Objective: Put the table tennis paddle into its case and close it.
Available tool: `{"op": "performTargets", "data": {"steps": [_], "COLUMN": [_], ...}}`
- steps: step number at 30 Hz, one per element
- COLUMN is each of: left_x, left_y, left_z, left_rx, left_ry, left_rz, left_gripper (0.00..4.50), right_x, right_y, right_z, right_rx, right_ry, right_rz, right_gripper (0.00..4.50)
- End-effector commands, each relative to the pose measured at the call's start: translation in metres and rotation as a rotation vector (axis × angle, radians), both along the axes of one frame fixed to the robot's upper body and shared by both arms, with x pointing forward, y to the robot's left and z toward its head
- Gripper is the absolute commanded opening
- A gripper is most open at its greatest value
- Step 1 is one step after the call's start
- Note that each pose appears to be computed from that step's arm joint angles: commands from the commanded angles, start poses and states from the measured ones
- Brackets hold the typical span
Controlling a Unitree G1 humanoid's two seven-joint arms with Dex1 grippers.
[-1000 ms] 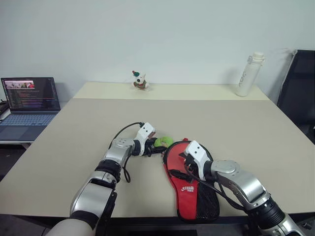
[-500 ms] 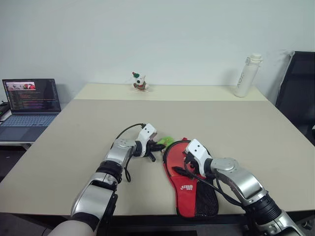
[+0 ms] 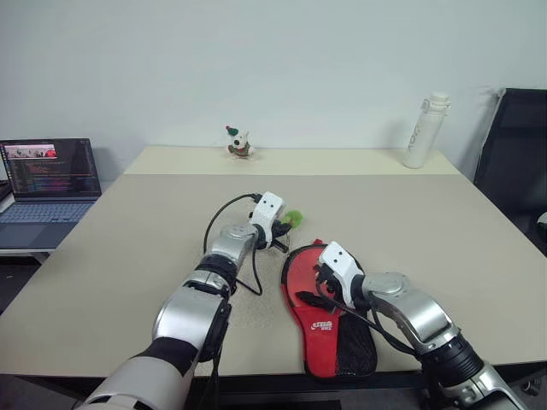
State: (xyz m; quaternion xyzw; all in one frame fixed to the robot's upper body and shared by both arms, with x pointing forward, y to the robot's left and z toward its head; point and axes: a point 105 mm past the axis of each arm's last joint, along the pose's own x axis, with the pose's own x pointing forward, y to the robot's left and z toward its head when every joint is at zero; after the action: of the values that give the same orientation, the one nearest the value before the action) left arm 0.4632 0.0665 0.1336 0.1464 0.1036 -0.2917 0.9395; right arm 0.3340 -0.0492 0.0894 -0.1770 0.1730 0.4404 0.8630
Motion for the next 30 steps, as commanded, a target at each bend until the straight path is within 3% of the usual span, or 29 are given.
{"op": "performTargets", "data": {"steps": [1, 7, 18, 27, 30], "left_x": [0.005, -0.008, -0.055, -0.064, -0.061], "left_y": [-0.029, -0.080, -0.160, -0.164, -0.155], "left_z": [0.040, 0.060, 0.068, 0.056, 0.053], "left_rx": [0.044, 0.057, 0.055, 0.052, 0.062], "left_ry": [-0.174, -0.292, -0.364, -0.278, -0.261], "left_rz": [-0.038, -0.173, -0.536, -0.621, -0.619], "left_gripper": [0.01, 0.01, 0.01, 0.01, 0.94], "right_x": [-0.023, -0.040, -0.051, -0.042, -0.038], "right_y": [-0.008, -0.013, -0.017, -0.015, -0.013], "right_z": [-0.055, -0.065, -0.069, -0.066, -0.063], "right_rx": [-0.114, -0.137, -0.142, -0.139, -0.131], "right_ry": [0.189, 0.226, 0.245, 0.219, 0.210], "right_rz": [-0.010, -0.006, -0.025, -0.038, -0.037], "right_gripper": [4.50, 4.50, 4.50, 4.50, 4.50]}}
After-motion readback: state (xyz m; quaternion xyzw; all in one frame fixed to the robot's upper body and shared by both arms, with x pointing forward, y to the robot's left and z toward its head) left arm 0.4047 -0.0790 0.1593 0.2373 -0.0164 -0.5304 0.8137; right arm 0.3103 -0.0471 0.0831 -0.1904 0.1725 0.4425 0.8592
